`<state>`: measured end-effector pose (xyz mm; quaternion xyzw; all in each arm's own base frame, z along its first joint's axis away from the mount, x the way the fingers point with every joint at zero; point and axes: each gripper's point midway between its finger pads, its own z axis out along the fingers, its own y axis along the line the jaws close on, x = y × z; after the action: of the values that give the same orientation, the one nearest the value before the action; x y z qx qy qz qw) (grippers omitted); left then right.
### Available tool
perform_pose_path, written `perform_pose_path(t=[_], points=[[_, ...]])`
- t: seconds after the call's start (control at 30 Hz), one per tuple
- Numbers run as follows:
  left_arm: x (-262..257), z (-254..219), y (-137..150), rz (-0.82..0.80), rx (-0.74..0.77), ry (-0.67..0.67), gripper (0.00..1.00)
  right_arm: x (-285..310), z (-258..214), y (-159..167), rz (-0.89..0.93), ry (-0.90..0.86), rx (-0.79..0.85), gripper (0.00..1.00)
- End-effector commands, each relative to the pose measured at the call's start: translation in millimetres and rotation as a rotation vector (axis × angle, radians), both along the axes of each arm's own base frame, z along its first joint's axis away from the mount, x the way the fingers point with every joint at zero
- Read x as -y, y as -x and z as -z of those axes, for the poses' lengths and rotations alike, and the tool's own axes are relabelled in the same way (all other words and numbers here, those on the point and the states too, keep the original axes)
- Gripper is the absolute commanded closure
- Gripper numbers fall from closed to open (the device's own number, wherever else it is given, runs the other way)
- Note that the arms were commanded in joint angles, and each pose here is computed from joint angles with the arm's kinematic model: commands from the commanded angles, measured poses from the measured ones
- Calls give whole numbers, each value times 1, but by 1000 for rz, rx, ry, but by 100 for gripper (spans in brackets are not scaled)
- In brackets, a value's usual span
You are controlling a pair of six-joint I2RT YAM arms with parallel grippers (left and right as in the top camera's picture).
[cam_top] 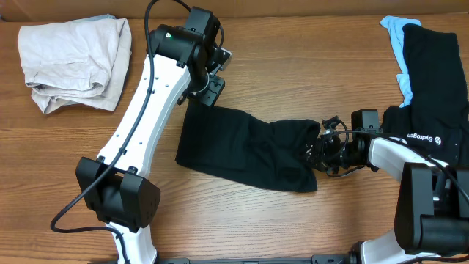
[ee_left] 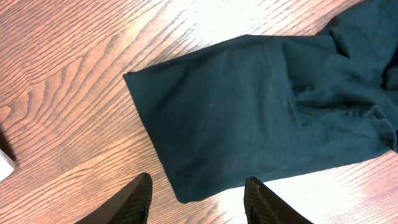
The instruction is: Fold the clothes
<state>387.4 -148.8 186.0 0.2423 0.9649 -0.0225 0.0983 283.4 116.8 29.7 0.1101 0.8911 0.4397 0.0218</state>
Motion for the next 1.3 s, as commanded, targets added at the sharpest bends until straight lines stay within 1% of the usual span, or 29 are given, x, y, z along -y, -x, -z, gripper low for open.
perform_pose_path(t=[0.0, 0.1, 0.27, 0.43, 0.53, 0.63, 0.7, 0.77, 0.8, 0.93, 0.97, 1.03, 1.1, 1.13, 1.17, 1.27], points=[[-15, -8, -10, -44, 43, -28, 51, 6, -3, -8, 26, -7, 14, 90], [-31, -9, -18, -98, 69, -65, 51, 22, -10, -22, 69, 19, 20, 96], [-67, -11, -31, -224, 92, -85, 51, 51, -41, -43, 107, 61, 59, 96], [-105, -12, -38, -323, 99, -93, 50, 85, -91, -54, 95, 219, 96, 96], [-121, -12, -40, -361, 96, -95, 48, 85, -123, -58, 61, 270, 116, 96], [-132, -12, -40, -385, 95, -97, 47, 64, -146, -62, -5, 289, 156, 96], [-135, -12, -40, -393, 95, -96, 47, 42, -153, -62, -62, 303, 179, 96], [-136, -12, -40, -394, 95, -96, 46, 15, -151, -60, -112, 331, 183, 96], [-136, -12, -40, -394, 95, -96, 46, -11, -145, -57, -154, 371, 182, 96], [-135, -12, -40, -394, 94, -96, 46, -74, -127, -45, -250, 468, 198, 96], [-135, -12, -40, -394, 95, -96, 45, -88, -119, -41, -270, 504, 196, 93], [-135, -12, -40, -393, 94, -95, 43, -116, -104, -29, -335, 533, 196, 60], [-135, -12, -40, -393, 94, -93, 41, -142, -91, -15, -412, 533, 201, 36], [-135, -12, -40, -393, 94, -93, 41, -150, -88, -10, -437, 532, 202, 32], [-133, -12, -40, -391, 93, -84, 40, -159, -88, -5, -441, 525, 202, 26], [-129, -12, -42, -385, 92, -58, 39, -158, -108, -10, -422, 511, 225, 25]])
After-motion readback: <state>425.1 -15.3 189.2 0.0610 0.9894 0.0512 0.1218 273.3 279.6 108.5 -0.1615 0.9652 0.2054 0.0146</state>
